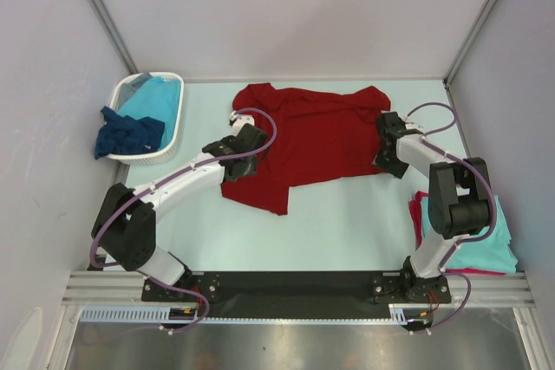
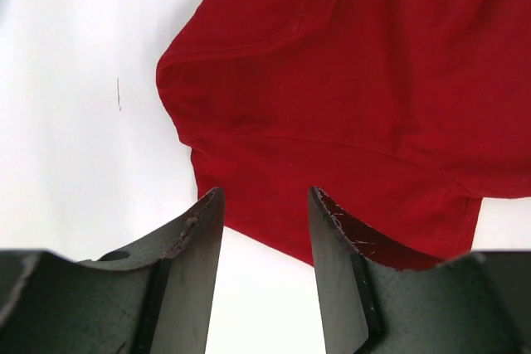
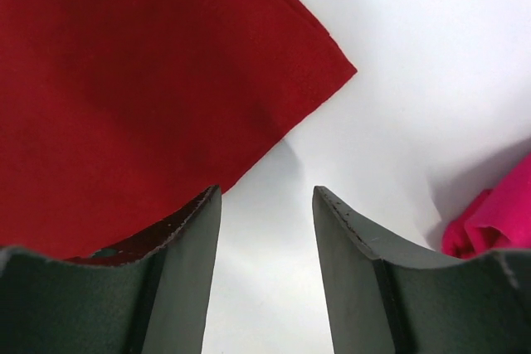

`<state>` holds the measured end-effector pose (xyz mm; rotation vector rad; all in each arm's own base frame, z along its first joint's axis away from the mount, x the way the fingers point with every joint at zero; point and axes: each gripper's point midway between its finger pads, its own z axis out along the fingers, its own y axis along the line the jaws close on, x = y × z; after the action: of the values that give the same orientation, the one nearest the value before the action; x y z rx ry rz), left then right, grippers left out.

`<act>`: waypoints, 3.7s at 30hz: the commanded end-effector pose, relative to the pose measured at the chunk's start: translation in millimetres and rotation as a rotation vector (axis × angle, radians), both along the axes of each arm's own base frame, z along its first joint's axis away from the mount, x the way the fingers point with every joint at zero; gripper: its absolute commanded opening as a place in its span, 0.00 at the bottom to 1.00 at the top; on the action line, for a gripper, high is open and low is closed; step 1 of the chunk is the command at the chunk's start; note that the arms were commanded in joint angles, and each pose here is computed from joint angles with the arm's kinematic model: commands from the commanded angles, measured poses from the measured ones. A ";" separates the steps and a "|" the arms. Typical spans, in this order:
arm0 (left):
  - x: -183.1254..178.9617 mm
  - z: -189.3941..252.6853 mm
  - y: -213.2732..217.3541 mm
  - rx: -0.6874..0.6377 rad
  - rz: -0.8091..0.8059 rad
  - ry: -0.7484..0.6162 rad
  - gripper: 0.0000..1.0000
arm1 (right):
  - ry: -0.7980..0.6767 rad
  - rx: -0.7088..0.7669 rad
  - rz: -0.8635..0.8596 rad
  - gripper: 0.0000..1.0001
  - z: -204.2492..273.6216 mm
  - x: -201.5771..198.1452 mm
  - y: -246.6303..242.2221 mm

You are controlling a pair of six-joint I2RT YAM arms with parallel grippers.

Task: Fold and stack the t-shirts
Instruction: Flatten out the tshirt

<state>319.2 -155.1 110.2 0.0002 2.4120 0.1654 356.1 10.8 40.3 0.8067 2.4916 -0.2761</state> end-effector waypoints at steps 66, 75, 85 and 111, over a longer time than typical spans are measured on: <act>-51.1 -92.6 -36.4 -0.127 -0.001 0.278 0.04 | -0.049 0.002 0.038 0.51 14.0 16.6 8.2; -52.6 -90.8 -33.3 -0.121 0.002 0.270 0.20 | -0.117 -0.027 0.053 0.54 47.2 18.4 13.2; -51.5 -85.9 -33.6 -0.119 -0.012 0.255 0.43 | -0.107 -0.039 0.053 0.54 43.8 19.7 12.7; -62.3 -100.8 -30.3 -0.115 -0.007 0.311 0.01 | 0.010 -0.020 0.025 0.54 -13.5 16.6 -1.2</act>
<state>264.7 -188.7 14.6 -0.0108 2.7037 0.0138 368.3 11.1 37.7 0.7688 2.4944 -0.2898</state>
